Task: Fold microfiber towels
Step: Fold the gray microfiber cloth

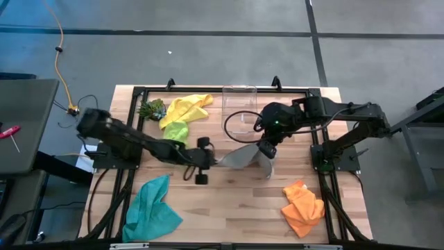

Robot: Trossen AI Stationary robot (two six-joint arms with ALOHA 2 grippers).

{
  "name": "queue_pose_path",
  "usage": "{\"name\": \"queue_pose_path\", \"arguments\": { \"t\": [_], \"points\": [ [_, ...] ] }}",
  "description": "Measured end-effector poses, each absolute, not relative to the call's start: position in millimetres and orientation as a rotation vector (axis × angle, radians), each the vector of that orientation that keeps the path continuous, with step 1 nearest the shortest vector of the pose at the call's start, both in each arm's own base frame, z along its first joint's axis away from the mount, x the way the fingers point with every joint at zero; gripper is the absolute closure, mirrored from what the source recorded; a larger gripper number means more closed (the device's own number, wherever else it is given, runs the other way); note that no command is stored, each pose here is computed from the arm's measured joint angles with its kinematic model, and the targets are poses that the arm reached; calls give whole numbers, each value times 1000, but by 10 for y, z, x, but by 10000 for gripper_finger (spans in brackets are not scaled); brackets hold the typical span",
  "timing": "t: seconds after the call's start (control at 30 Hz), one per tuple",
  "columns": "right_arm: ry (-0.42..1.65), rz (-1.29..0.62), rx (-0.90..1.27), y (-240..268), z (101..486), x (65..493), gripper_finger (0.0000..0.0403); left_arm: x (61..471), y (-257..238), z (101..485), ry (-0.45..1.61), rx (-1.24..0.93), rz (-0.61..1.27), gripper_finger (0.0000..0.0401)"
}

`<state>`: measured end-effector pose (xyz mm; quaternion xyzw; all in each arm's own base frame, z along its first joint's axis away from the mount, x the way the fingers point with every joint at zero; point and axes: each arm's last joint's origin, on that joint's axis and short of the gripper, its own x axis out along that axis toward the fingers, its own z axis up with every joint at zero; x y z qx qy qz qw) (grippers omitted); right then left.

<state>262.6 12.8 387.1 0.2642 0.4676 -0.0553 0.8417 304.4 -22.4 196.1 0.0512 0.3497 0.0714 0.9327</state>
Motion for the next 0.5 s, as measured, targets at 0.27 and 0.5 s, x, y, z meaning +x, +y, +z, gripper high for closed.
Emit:
{"name": "queue_pose_path", "arguments": {
  "t": [0.27, 0.5],
  "points": [
    [893, -103, 431, 128, 3932, 2663, 403, 2401, -182, 2719, 606, 24, 93, 400],
    [832, -215, 400, 174, 4066, 2435, 403, 1970, -163, 3223, 600, -154, 88, 401]
  ]
}}
